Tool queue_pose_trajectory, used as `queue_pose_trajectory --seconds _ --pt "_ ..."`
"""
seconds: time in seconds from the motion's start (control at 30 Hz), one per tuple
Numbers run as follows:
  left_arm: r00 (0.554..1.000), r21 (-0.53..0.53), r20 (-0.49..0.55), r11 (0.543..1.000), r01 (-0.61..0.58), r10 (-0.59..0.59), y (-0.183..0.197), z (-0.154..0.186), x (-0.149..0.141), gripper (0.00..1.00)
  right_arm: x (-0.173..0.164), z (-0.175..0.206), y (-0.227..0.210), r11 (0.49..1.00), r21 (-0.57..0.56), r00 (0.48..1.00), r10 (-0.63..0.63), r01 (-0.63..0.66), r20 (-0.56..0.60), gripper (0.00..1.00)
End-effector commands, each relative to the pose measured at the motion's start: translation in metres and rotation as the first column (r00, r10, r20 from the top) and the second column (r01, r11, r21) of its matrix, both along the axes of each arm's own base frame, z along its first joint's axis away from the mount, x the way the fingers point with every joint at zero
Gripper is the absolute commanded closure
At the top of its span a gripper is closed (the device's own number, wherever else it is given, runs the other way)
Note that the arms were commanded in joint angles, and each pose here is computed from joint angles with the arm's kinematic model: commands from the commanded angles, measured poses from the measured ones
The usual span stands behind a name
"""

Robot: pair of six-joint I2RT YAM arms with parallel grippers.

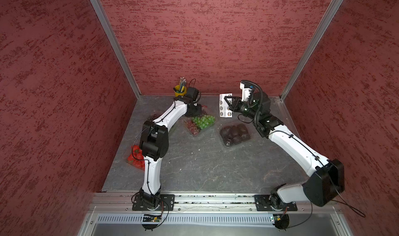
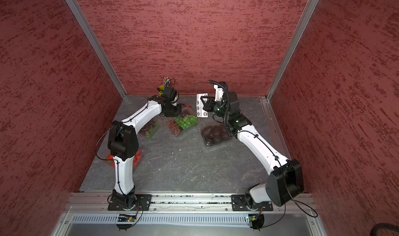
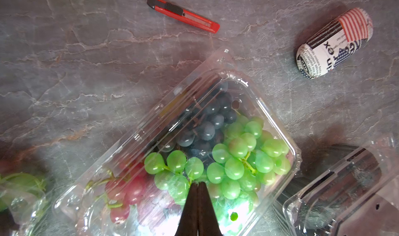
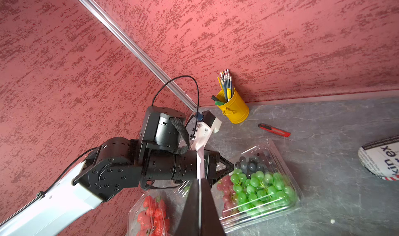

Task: Label fruit boxes
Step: Stick the label on the fruit box.

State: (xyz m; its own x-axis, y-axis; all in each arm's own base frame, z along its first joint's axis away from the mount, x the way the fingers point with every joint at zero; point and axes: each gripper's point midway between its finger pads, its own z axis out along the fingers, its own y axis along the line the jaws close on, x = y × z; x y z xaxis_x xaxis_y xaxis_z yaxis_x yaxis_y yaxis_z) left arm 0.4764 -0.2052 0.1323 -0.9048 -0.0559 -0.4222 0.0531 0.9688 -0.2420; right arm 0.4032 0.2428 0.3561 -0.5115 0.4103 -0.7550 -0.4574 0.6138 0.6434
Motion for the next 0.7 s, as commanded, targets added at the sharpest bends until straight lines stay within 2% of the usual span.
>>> queue_pose_trajectory --seconds 0.0,0.67 --pt "1.0 0.023 -0.011 1.0 0.016 -0.016 -0.003 -0.009 0.001 1.0 0.0 0.005 -0.005 1.0 0.019 1.0 -0.018 0.018 0.007 1.0" --pt "0.998 -0.005 -0.052 0.999 0.031 -0.032 -0.02 -0.027 -0.004 1.0 -0.001 0.001 -0.003 0.999 0.032 1.0 -0.009 0.009 -0.006 1.0"
